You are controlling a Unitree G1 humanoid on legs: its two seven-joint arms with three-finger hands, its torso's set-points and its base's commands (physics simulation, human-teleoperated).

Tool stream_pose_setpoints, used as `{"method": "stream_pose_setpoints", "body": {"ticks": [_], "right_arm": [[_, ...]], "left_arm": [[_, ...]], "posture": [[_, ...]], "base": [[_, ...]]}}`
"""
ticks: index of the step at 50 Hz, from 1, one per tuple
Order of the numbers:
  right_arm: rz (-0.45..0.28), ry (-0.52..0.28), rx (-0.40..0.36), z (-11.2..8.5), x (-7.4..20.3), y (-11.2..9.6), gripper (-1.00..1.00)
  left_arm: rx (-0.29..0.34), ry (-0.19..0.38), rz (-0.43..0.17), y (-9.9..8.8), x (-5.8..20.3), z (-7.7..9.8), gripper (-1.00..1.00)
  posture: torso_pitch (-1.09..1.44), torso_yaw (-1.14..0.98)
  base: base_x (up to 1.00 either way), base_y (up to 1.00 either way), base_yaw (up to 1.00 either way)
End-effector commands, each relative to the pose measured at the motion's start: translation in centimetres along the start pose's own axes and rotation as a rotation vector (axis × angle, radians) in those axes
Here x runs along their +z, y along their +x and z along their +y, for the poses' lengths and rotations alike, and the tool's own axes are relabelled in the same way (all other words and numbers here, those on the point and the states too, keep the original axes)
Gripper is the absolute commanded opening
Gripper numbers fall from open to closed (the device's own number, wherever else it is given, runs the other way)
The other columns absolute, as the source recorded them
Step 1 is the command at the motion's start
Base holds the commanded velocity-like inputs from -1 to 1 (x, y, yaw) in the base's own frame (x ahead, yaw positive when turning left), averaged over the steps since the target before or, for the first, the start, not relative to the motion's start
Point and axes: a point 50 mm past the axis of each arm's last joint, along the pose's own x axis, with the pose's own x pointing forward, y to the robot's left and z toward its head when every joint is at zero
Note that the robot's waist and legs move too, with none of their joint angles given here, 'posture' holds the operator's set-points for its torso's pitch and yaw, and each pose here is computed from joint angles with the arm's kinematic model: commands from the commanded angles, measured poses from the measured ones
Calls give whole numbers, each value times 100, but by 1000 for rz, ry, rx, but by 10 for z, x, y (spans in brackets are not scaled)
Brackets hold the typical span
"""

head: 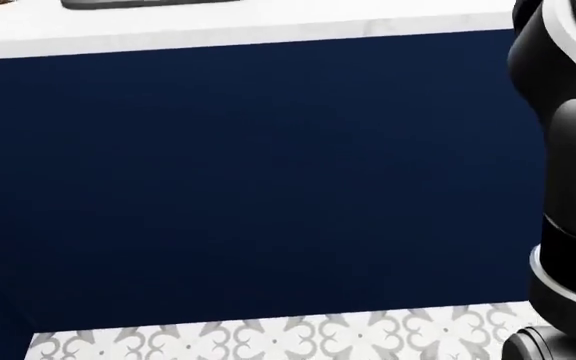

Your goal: Place the bread in the stand mixer bowl.

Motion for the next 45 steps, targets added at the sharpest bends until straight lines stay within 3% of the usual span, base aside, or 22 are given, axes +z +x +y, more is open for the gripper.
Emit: {"method": "stream_pose_setpoints", "body": {"ticks": [1, 45], "right_arm": [[-75, 9, 24, 5, 16, -1, 100], [-71, -1, 32, 8, 13, -1, 100]], "left_arm": [[16, -17, -62, -2, 12, 2, 100], [12, -6, -61, -3, 12, 1, 100]], "posture": [[0, 0], [0, 0]], "base": [[0, 34, 0], [0, 33, 0]]}}
